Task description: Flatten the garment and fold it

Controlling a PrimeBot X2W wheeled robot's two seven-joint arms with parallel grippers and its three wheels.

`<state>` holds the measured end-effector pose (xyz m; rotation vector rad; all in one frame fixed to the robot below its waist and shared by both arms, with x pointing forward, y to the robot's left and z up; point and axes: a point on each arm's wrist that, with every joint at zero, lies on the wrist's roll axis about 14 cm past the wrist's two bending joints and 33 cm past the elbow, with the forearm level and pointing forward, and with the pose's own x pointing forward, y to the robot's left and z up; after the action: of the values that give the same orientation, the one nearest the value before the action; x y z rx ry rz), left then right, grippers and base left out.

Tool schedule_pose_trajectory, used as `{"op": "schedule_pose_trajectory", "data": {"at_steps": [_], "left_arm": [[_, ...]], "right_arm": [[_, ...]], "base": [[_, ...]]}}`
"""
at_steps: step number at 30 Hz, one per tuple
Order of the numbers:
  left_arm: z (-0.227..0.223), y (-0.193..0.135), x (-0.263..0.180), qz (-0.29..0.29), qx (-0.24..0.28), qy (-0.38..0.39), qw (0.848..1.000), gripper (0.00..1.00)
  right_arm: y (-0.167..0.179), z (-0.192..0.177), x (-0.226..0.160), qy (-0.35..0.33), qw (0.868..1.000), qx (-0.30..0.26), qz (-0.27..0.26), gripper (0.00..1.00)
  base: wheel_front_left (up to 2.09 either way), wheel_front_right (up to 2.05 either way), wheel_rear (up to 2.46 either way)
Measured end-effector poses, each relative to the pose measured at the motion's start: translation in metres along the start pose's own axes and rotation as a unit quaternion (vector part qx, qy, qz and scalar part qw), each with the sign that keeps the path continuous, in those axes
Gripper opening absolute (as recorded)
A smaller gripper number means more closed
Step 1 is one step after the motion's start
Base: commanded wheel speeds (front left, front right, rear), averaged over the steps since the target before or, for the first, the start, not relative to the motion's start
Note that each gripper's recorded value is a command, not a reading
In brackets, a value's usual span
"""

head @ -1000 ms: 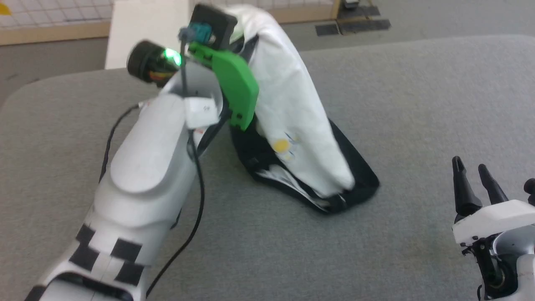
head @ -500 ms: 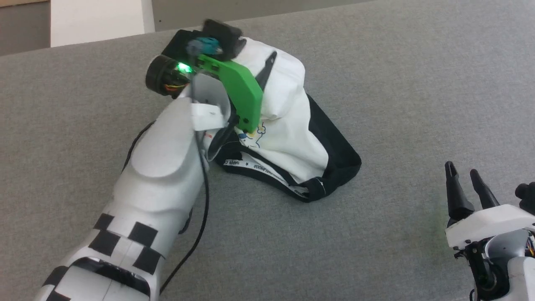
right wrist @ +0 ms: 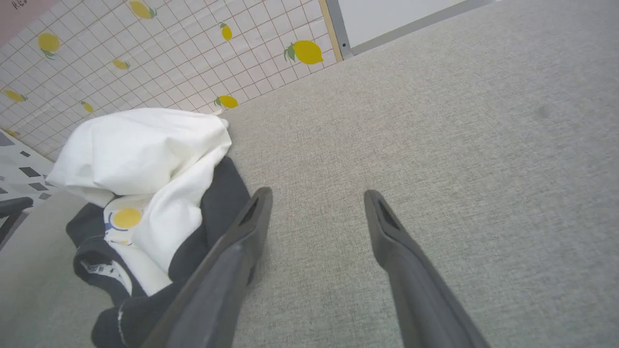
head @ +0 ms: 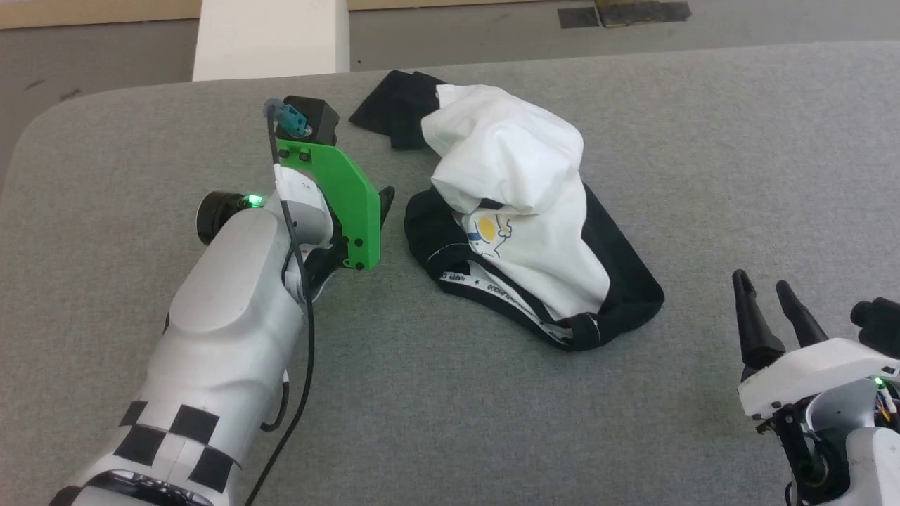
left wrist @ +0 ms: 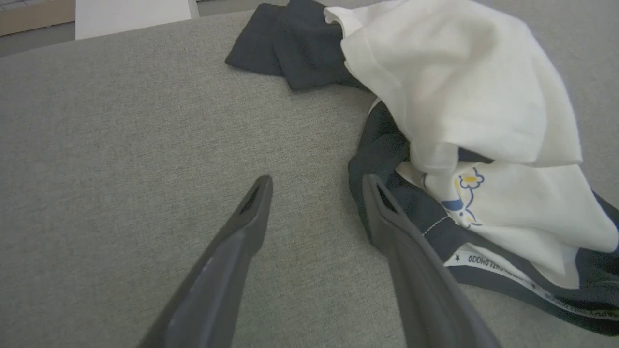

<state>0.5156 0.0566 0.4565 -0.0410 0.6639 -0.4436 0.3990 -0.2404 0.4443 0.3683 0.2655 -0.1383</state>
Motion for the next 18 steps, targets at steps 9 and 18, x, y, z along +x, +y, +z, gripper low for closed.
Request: {"op": "schedule_pose_trajectory", "data": {"at_steps": [9, 18], "left_arm": [[-0.017, -0.017, 0.015, -0.019, 0.043, 0.043, 0.998, 1.0], [-0.049, -0.033, 0.047, -0.044, 0.035, 0.094, 0.994, 0.0]], "right_arm": [[-0.014, 0.006, -0.004, -0.007, 1.0, -0.001, -0.019, 1.0], [-0.045, 0.002, -0.013, 0.0, 0.998, -0.004, -0.065, 1.0]], "base": [[0.0, 0.0, 0.0], [0.0, 0.0, 0.0]]}}
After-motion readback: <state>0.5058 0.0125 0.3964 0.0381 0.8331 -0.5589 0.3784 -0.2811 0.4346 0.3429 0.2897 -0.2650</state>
